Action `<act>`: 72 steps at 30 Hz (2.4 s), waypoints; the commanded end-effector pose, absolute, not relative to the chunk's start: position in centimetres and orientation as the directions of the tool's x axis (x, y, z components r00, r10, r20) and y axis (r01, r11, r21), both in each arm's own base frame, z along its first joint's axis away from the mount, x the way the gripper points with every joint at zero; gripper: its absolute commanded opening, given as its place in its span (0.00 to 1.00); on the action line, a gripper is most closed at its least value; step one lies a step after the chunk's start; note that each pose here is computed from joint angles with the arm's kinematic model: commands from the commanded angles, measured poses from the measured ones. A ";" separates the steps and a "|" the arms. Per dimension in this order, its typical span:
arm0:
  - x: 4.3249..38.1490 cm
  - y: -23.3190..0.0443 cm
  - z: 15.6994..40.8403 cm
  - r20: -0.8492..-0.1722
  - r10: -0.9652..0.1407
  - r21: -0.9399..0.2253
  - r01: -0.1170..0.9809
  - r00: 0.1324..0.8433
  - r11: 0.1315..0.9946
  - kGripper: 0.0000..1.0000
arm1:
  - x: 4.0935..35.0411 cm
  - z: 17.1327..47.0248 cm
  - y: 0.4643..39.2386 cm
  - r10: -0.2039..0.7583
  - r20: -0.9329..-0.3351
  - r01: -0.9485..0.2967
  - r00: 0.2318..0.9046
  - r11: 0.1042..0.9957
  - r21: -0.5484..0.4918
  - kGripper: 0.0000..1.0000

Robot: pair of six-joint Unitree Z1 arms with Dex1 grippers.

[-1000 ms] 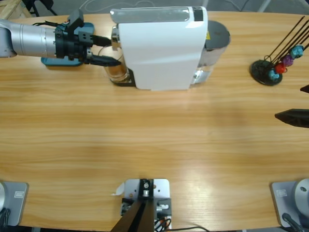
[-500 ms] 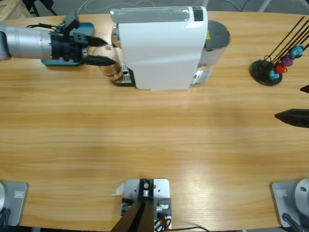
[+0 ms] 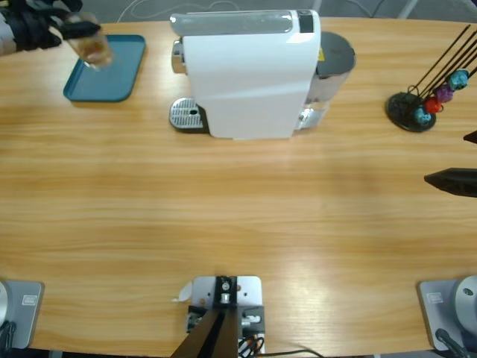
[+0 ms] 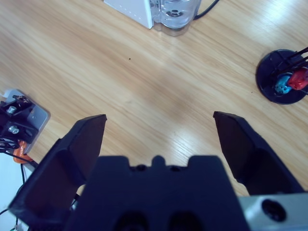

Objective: Pour coffee

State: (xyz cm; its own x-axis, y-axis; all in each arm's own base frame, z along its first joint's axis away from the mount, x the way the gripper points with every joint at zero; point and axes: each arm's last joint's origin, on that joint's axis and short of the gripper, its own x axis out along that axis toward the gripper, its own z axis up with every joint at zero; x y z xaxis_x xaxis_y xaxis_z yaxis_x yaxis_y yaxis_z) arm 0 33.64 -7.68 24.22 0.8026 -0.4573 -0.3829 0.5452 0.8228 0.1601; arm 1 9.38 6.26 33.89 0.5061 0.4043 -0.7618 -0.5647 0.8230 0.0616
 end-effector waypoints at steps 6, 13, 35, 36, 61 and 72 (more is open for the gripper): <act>38.7 -7.6 18.7 -0.400 -0.288 0.094 0.352 0.870 0.931 0.00 | 10.0 33.2 6.4 0.372 -0.798 -0.554 0.475 0.830 0.057 1.00; 38.2 -8.4 16.9 -0.432 -0.312 0.075 0.378 0.846 0.923 0.00 | 10.1 33.2 6.5 0.371 -0.800 -0.555 0.472 0.830 0.057 1.00; 37.7 -8.2 16.0 -0.455 -0.301 0.044 0.358 0.838 0.933 0.00 | 9.6 33.3 6.2 0.378 -0.789 -0.556 0.484 0.829 0.056 1.00; 37.6 -8.1 16.0 -0.462 -0.298 0.043 0.357 0.835 0.933 0.10 | 9.6 33.3 6.2 0.378 -0.789 -0.556 0.484 0.829 0.056 1.00; 22.8 -4.8 25.2 -0.246 -0.226 0.086 0.254 0.942 0.964 1.00 | 9.0 33.5 5.9 0.388 -0.774 -0.560 0.500 0.827 0.053 1.00; 8.1 -6.0 28.8 -0.536 -0.543 -0.013 0.637 0.646 0.771 1.00 | 8.1 33.5 5.7 0.413 -0.754 -0.585 0.512 0.810 0.046 1.00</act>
